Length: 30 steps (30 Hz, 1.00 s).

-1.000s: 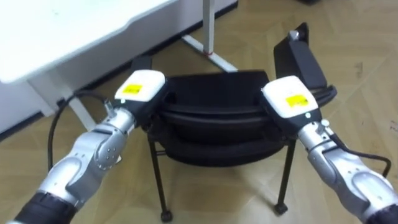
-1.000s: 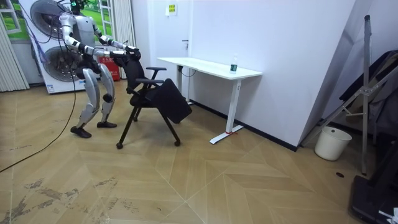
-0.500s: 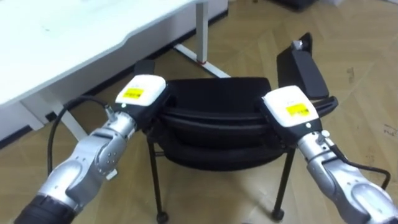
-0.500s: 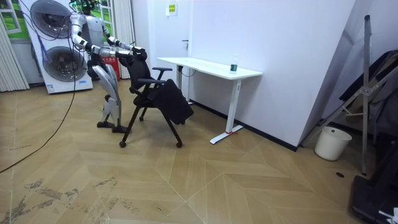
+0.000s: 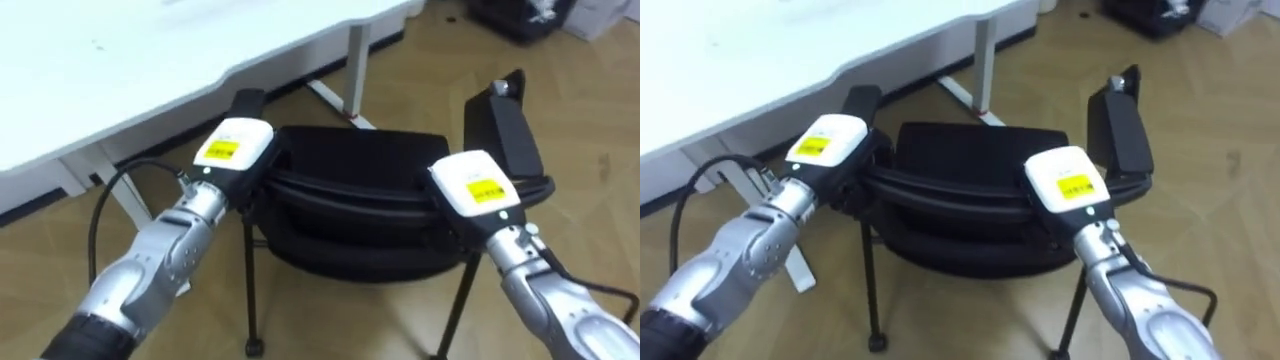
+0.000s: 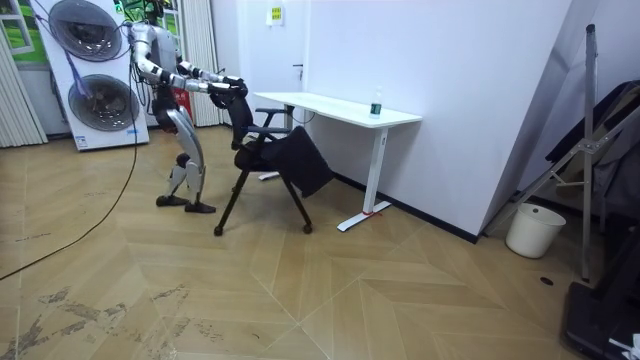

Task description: Push chair

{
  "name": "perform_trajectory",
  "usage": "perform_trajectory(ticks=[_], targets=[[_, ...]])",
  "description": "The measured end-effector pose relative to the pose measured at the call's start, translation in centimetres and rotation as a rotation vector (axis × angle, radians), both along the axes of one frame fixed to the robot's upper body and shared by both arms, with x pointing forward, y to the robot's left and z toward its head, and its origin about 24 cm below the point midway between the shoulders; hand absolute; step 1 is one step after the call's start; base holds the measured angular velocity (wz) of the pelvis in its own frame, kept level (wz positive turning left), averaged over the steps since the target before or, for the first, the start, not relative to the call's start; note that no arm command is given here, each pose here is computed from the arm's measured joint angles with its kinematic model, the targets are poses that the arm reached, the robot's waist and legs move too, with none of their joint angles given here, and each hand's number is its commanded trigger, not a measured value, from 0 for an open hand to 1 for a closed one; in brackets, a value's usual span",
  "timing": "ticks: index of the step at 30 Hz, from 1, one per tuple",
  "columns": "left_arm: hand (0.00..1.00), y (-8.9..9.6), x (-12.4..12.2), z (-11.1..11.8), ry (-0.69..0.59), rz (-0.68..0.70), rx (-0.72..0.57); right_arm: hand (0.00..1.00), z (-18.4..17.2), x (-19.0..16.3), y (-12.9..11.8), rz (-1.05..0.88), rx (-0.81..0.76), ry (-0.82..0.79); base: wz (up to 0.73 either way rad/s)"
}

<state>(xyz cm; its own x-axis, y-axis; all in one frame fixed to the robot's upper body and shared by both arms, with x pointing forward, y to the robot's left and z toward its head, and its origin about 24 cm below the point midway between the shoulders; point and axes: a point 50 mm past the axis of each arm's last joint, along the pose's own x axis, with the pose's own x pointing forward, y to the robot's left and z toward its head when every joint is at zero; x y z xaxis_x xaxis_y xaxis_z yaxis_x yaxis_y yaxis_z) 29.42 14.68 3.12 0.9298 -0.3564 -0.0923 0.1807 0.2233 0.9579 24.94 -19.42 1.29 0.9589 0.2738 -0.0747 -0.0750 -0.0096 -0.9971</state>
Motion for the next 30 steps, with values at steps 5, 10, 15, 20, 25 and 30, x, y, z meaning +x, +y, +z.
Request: perform_trajectory(ticks=[5, 10, 15, 20, 25, 30], targets=[[1.0, 0.2, 0.4, 0.3, -0.028, 0.021, -0.004, 1.0, 0.4, 1.0, 0.4, 0.004, -0.001, -0.014, 0.88], [1.0, 0.8, -0.3, -0.6, -0.006, 0.051, -0.007, 1.0, 0.1, 1.7, 1.0, 0.031, -0.043, -0.002, 0.67], [1.0, 2.2, -0.7, -0.9, 0.013, 0.098, -0.036, 1.0, 1.2, 3.0, 2.2, 0.083, -0.077, -0.011, 0.63], [1.0, 2.4, -0.7, -0.6, -0.001, 0.09, -0.029, 1.0, 0.8, 2.6, 2.1, 0.094, -0.066, -0.001, 0.16], [1.0, 2.2, -0.5, -0.1, -0.026, 0.085, -0.025, 1.0, 1.0, 2.5, 2.0, 0.085, -0.056, -0.039, -0.08], [1.0, 2.3, -0.5, 0.1, -0.029, 0.082, -0.015, 1.0, 1.0, 2.4, 2.1, 0.088, -0.052, -0.052, -0.06]])
